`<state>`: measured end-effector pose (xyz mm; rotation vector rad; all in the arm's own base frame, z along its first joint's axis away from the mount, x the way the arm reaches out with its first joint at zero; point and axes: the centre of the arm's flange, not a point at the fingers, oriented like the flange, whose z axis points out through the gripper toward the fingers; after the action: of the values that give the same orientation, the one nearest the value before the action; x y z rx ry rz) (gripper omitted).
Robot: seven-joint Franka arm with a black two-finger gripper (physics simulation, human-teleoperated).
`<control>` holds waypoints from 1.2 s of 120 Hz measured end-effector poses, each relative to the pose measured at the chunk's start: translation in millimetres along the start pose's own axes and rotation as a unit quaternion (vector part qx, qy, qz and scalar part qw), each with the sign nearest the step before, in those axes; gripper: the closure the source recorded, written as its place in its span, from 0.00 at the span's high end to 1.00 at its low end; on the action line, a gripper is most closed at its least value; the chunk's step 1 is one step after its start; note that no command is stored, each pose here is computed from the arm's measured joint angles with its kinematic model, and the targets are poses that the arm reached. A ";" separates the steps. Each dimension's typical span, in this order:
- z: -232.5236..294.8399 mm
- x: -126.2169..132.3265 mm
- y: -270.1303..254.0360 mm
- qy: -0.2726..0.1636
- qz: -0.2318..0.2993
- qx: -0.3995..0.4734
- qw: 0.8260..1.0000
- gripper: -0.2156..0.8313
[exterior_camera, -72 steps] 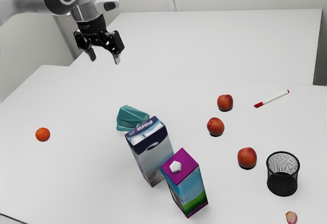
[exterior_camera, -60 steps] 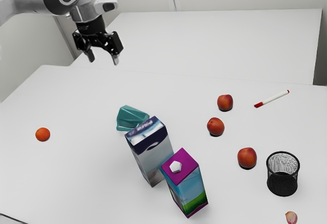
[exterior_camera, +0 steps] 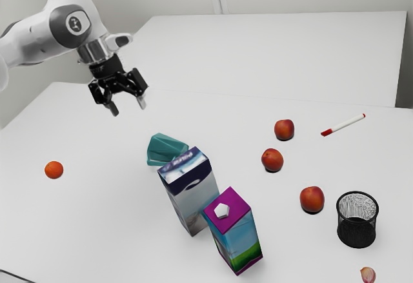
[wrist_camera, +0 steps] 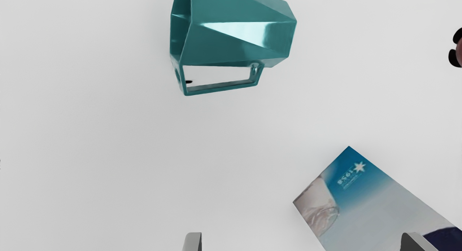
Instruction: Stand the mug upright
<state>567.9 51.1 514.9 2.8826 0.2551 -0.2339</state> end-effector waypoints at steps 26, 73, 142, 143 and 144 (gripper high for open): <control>42.6 30.5 -51.9 0.025 0.026 -0.058 0.998 0.79; 124.4 82.8 -107.2 0.062 0.110 -0.148 0.981 0.79; 185.3 98.3 -110.4 0.065 0.187 -0.262 0.945 0.79; 186.5 98.2 -110.6 0.065 0.188 -0.264 0.944 0.79; 187.8 98.1 -110.7 0.064 0.188 -0.266 0.943 0.79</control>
<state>616.4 125.4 293.0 2.3443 -0.1887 0.0837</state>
